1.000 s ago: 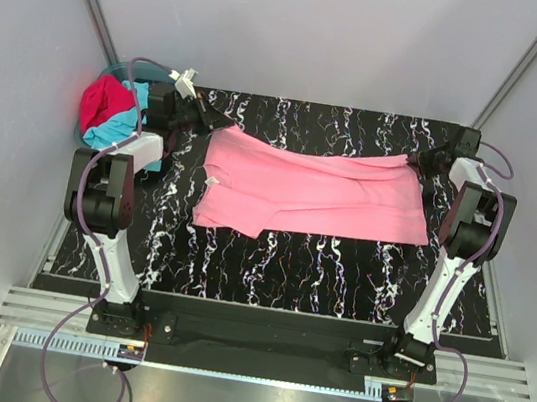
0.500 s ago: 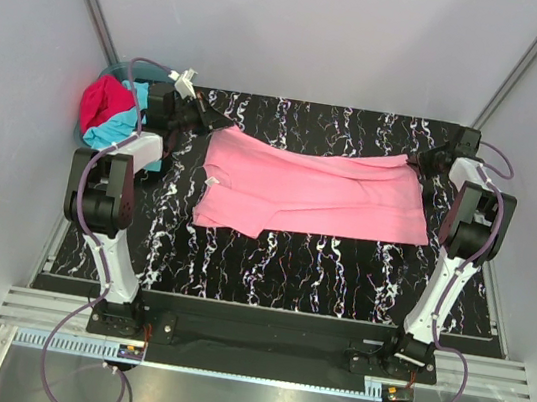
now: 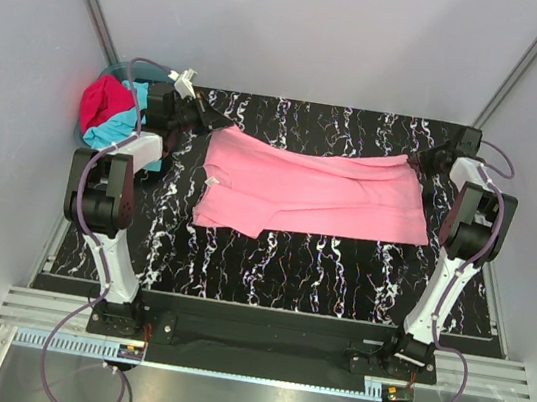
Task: Fold and stack the t-shirts
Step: Fold the tshirt
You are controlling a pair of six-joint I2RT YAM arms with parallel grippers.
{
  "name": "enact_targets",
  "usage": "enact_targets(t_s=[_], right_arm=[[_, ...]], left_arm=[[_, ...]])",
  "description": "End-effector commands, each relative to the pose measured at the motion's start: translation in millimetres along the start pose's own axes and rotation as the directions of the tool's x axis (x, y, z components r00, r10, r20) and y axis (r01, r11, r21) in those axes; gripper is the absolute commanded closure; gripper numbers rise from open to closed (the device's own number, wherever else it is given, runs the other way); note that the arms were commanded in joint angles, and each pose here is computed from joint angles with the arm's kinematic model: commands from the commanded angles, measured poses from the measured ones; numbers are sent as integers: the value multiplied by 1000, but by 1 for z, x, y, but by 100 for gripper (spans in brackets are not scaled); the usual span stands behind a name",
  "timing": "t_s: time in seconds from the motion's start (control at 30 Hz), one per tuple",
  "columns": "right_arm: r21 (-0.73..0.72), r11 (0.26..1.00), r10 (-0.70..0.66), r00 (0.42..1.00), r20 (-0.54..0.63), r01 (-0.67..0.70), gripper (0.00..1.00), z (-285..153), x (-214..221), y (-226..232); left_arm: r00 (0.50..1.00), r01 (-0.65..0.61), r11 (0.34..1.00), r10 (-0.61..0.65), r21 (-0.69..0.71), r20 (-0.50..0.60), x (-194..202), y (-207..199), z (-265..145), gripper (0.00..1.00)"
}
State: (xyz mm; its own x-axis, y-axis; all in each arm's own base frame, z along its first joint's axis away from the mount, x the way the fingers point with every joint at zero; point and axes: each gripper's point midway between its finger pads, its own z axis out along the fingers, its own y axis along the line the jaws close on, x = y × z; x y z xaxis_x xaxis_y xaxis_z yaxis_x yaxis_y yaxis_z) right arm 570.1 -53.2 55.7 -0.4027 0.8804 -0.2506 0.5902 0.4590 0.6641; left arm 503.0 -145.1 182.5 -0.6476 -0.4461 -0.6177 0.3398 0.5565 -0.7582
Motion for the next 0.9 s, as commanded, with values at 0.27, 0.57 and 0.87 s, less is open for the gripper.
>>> enact_targets(t_s=[0.27,0.57,0.87], right_arm=[[-359,923,-73,979,191,139,100,-125,-49,152],[-365,919,-72,972,224,152,100,-145,-42,150],[-309,938,-57,951,305,155,100,-156,-35,117]], left_arm=[[996,-76,995,73,61,45,-18,-21,-6,100],[996,-70,995,67,71,52,-17,-27,-8,100],[997,-62,996,59,61,56,-8,-29,-18,100]])
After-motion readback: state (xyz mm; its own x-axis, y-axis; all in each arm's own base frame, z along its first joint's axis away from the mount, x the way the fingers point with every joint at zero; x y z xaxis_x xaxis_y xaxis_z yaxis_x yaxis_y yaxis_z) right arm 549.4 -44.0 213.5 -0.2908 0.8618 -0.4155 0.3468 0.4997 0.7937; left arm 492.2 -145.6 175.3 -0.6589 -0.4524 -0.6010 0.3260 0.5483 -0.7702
